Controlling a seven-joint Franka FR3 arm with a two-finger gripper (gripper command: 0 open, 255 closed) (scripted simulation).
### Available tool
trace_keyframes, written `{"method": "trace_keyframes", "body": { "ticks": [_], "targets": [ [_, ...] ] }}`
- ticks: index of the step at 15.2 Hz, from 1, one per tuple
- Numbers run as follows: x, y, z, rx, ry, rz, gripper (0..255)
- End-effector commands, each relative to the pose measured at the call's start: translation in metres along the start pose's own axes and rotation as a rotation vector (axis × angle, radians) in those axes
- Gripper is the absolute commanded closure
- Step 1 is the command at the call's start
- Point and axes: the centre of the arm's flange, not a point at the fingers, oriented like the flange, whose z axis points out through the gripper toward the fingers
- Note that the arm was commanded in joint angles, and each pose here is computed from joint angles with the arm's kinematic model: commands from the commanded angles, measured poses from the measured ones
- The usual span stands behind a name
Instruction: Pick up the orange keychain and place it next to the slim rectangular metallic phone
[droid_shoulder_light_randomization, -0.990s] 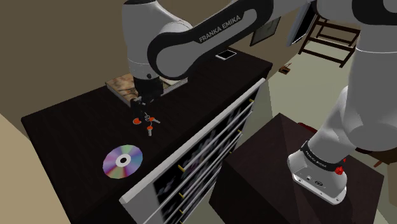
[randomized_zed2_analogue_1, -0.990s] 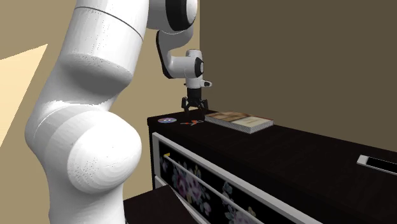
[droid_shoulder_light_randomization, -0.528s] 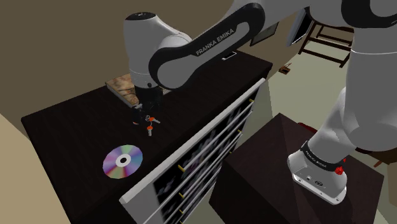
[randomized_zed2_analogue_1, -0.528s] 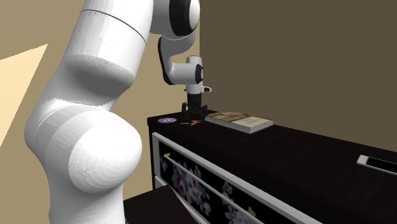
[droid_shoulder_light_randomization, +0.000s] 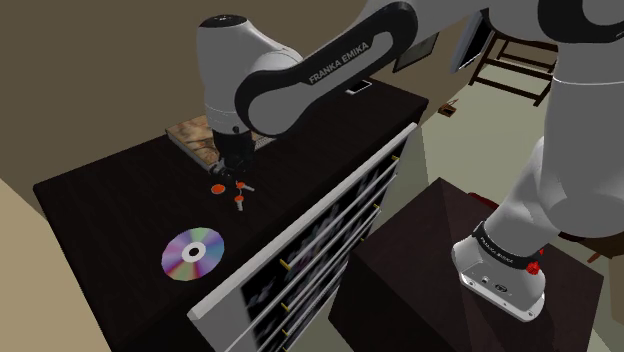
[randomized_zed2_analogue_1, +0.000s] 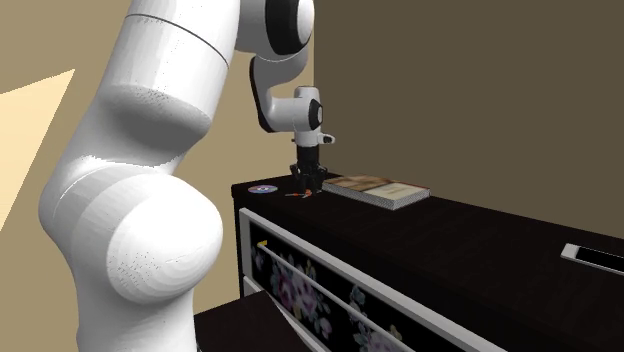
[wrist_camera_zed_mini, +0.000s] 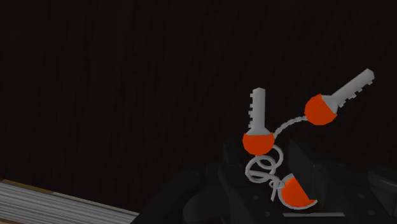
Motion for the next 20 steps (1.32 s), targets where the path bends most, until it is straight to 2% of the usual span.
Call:
{"method": "trace_keyframes", "body": {
  "ticks": [1, 6, 20],
  "targets": [
    [-0.004, -0.009, 0.007, 0.008, -0.010, -0.011, 255],
    [-0.006, -0.008, 0.010, 0.008, -0.010, -0.011, 255],
    [0.003, -0.009, -0.063, 0.008, -0.010, -0.011, 255]
  ]
}}
